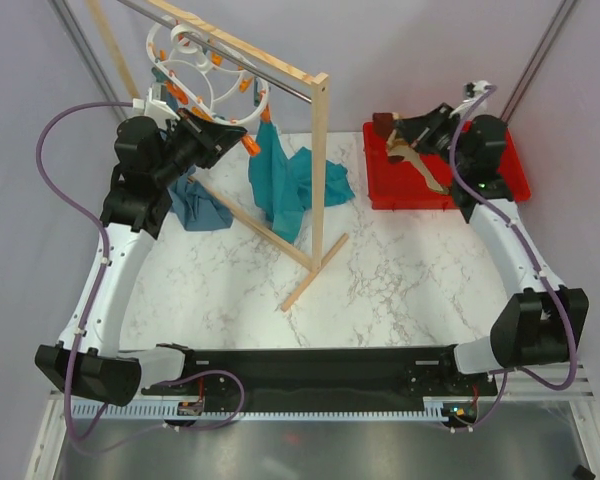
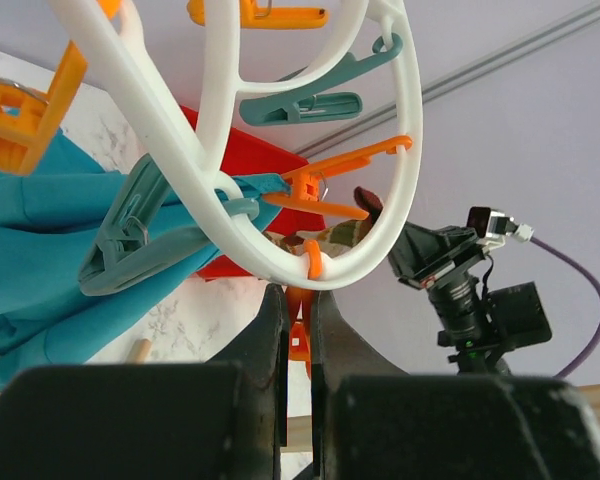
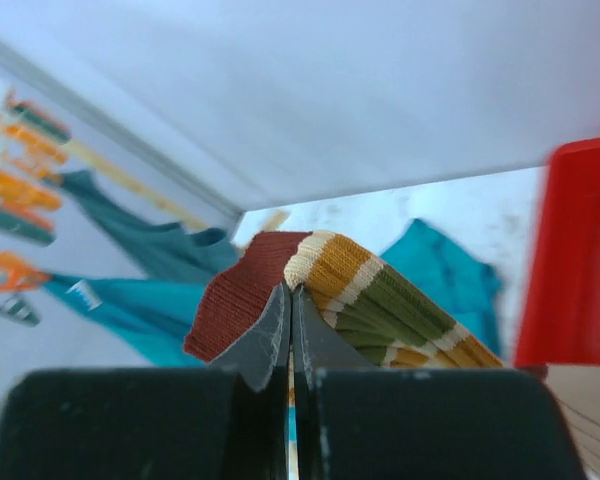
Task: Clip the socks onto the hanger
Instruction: Clamp the sock onto the hanger.
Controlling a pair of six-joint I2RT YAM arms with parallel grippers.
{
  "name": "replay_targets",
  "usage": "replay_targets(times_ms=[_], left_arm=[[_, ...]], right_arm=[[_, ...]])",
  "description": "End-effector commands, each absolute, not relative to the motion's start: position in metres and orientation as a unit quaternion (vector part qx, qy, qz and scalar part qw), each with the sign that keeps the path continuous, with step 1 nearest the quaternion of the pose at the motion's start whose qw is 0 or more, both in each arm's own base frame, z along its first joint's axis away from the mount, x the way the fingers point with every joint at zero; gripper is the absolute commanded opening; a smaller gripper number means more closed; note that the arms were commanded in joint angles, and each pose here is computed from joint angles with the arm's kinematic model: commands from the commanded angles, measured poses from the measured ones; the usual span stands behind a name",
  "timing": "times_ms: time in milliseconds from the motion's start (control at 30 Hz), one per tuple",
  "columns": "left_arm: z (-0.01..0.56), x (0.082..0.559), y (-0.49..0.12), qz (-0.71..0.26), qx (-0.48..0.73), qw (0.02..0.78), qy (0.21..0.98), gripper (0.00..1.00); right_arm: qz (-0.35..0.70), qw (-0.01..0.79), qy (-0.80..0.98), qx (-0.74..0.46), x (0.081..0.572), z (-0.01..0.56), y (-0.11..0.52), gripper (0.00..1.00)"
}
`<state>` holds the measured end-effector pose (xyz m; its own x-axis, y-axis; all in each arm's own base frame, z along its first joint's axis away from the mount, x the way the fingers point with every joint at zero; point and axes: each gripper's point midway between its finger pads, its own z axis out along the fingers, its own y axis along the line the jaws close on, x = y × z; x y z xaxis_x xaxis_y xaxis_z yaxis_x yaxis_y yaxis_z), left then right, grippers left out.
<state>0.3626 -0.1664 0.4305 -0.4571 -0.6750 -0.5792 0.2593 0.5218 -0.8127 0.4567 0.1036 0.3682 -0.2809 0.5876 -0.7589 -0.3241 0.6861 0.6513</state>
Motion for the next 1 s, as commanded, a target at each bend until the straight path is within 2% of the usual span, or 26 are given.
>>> replay_targets(times_ms=[0, 267, 400, 433, 833, 967], left_arm=[[0.408, 0.35, -0.18, -0.495, -0.164, 0.433, 0.735, 0.02], [0.404, 0.346, -0.182, -0.496, -0.163, 0.428, 0.738, 0.02], [0.403, 0.354, -0.184, -0.495, -0.164, 0.425, 0.74, 0.02], [0.409, 0.368, -0.175, -0.518, -0.291, 0.39, 0.704, 0.02], [0.405, 0.38, -0.181, -0.508, -0.315, 0.393, 0.699, 0.02], [0.404, 0.382, -0.183, -0.506, -0.313, 0.393, 0.701, 0.02]], right_arm=[[0.451, 0.641, 0.62, 0.034, 0.428, 0.421, 0.155, 0.0], [0.52, 0.629, 0.578, 0.02, 0.396, 0.427, 0.237, 0.0], [0.54, 0.605, 0.585, -0.008, 0.403, 0.423, 0.267, 0.0], [0.541, 0.603, 0.586, -0.011, 0.403, 0.423, 0.271, 0.0], [0.598, 0.578, 0.552, -0.057, 0.393, 0.418, 0.317, 0.0], [0.598, 0.573, 0.559, -0.04, 0.394, 0.414, 0.32, 0.0]])
